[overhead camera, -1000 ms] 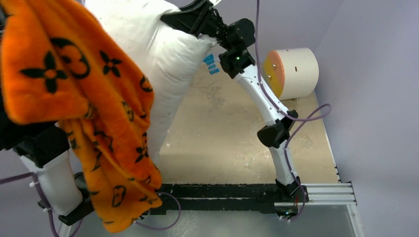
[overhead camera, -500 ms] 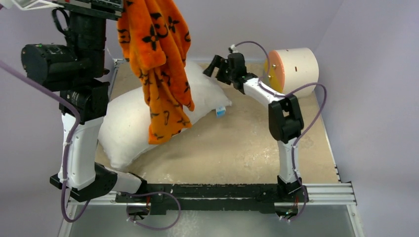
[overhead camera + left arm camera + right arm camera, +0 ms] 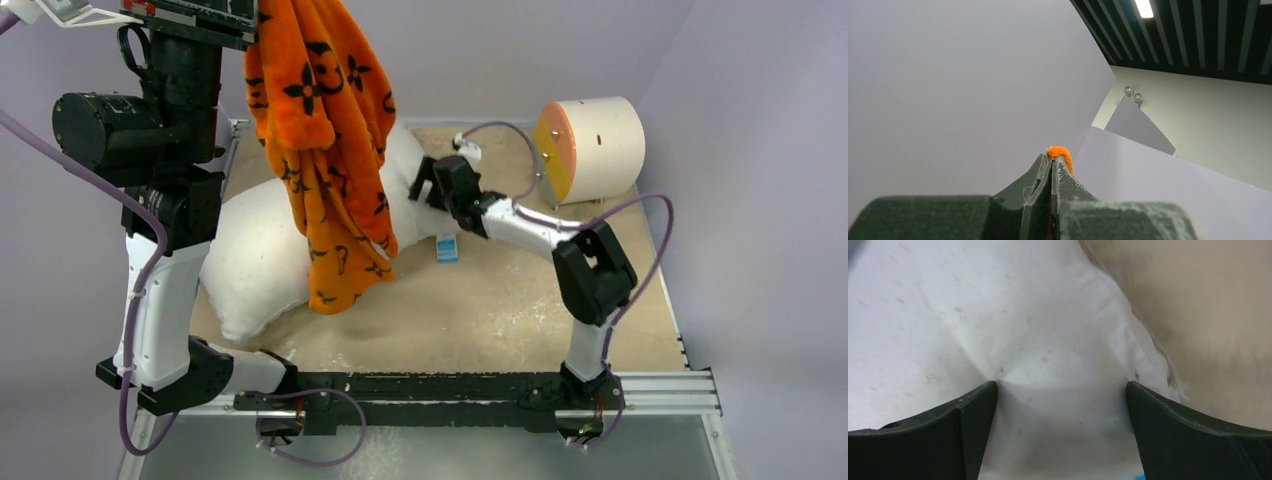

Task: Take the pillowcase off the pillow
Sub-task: Place the pillow at the center of the board.

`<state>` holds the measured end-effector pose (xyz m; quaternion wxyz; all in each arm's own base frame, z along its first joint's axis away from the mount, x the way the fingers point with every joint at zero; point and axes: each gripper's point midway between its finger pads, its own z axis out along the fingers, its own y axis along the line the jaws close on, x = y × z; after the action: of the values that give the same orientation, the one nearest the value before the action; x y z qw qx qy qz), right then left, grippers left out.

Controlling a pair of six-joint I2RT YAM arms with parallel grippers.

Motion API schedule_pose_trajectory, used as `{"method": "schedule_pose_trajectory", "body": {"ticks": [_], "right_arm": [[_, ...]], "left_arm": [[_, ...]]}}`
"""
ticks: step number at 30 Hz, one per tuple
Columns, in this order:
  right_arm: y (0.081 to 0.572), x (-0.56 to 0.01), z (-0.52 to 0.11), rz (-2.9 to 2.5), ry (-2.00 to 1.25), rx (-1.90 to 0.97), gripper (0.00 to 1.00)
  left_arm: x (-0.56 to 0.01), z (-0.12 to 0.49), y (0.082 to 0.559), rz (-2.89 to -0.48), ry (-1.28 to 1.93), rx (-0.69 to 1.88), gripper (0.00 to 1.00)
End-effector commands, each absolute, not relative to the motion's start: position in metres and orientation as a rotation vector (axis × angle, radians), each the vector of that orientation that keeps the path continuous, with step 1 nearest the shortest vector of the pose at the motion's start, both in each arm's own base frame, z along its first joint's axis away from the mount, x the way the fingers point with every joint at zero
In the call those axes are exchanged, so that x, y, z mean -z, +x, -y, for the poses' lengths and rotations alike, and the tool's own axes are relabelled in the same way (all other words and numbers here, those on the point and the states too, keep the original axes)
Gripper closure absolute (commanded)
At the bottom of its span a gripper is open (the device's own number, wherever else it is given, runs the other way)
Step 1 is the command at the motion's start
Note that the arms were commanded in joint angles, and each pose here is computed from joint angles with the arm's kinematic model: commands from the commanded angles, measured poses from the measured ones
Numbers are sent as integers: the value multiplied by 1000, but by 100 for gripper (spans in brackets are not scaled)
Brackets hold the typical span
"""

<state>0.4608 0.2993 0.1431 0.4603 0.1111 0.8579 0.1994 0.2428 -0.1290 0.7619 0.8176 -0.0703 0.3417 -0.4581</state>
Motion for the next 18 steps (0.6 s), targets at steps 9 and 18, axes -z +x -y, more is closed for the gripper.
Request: {"method": "schedule_pose_trajectory", "body": {"ticks": [9, 18], "right_arm": [[336, -142, -213, -1987, 768, -497, 1], [289, -126, -257, -2096, 801, -590, 1]], "left_arm": [[-758, 119, 236, -678, -124, 875, 100], [-750, 121, 254, -714, -116, 793, 100]]}}
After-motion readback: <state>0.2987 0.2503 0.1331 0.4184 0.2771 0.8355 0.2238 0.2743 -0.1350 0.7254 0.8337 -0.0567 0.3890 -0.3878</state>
